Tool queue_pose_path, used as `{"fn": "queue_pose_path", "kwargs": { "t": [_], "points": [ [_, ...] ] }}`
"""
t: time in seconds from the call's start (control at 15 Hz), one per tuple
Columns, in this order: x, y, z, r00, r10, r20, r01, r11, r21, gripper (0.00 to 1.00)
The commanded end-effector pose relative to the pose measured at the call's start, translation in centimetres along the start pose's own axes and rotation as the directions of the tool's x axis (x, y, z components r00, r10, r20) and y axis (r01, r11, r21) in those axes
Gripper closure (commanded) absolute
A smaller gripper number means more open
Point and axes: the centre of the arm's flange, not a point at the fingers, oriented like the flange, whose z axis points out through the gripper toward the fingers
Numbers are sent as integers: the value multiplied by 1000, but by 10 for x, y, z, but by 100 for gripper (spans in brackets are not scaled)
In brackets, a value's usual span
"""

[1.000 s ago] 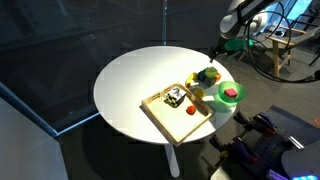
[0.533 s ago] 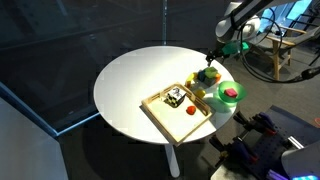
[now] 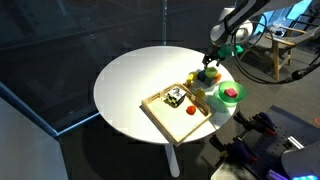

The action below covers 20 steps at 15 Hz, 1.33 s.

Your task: Put the light green block on the tray

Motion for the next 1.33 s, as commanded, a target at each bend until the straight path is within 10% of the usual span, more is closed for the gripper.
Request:
{"fn": "queue_pose_path", "kwargs": {
  "t": [0.0, 0.53, 0.6, 1.0, 1.27],
  "points": [
    [12, 7, 7, 1000, -15, 1, 15, 1000, 17, 0],
    [15, 10, 22, 1000, -12, 22, 12, 1000, 8, 0],
    [15, 10, 23, 1000, -11, 25, 11, 1000, 6, 25],
    [13, 5, 23, 999, 7, 42, -7, 1000, -8, 68],
    [9, -2, 14, 999, 25, 44, -24, 1000, -17, 72]
  ]
}}
